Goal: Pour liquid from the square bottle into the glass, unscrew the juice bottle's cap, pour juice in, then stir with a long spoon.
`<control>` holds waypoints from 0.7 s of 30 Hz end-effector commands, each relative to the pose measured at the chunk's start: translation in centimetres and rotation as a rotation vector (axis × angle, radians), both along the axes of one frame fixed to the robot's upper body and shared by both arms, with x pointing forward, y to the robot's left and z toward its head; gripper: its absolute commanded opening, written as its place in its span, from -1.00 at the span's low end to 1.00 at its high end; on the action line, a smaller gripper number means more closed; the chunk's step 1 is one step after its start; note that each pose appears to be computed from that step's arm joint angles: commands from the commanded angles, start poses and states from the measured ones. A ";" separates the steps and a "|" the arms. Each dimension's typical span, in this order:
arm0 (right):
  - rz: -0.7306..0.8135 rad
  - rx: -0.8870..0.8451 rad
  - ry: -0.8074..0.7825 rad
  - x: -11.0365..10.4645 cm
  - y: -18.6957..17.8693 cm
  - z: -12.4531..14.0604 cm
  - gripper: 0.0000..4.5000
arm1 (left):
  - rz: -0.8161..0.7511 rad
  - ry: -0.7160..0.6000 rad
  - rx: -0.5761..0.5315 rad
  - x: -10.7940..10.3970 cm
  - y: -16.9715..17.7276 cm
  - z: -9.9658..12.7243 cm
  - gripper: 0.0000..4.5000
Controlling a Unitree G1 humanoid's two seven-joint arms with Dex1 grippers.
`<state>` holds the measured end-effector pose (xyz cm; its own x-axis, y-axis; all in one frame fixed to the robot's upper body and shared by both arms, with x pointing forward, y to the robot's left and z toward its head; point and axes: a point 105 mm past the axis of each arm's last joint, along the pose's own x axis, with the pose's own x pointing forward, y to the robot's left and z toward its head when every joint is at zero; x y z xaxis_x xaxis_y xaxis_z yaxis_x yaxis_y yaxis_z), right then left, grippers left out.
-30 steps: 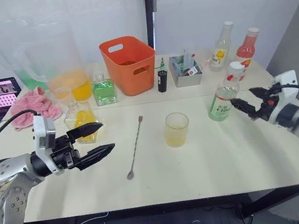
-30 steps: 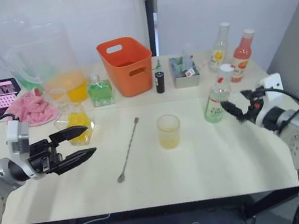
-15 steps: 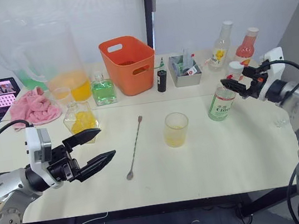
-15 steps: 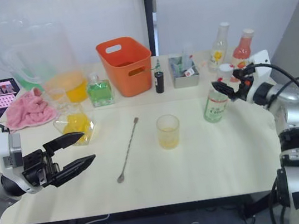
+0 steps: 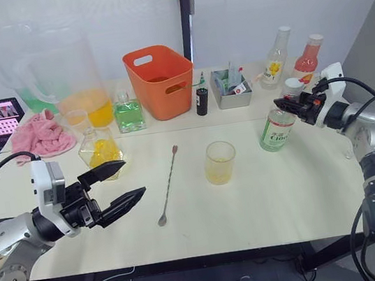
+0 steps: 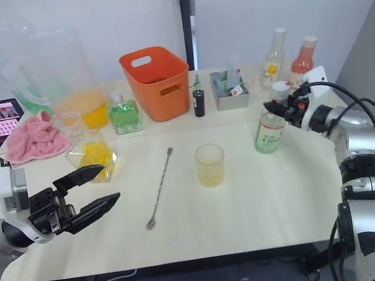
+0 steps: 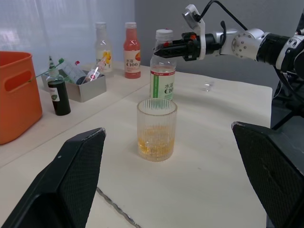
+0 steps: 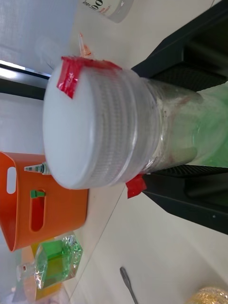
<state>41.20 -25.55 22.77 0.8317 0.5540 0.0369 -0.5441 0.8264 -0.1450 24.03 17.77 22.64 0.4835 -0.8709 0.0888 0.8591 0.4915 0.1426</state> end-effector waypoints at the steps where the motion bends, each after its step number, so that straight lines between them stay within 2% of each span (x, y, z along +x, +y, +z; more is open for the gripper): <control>1: 0.075 0.009 -0.088 -1.8 0.1 3.1 -0.37 | -0.039 -0.027 0.003 0.1 -0.4 0.5 1.00; 5: 0.214 0.005 -0.044 -5.7 1.6 3.6 -0.37 | -0.121 0.005 0.008 0.7 -1.0 0.2 1.00; 7: 0.241 0.000 -0.025 -7.0 2.1 3.6 -0.37 | -0.140 0.009 0.008 0.9 -1.2 0.2 1.00; 11: 0.355 0.017 0.040 -11.6 4.3 3.3 -0.37 | -0.229 0.020 -0.002 2.0 -2.4 0.2 1.00; 16: 0.400 0.055 0.049 -14.5 6.8 3.2 -0.37 | -0.300 0.042 0.007 2.6 -3.1 0.0 1.00; 21: 0.427 0.068 0.000 -16.1 11.2 2.4 -0.37 | -0.395 0.075 0.049 2.5 -3.7 -0.3 1.00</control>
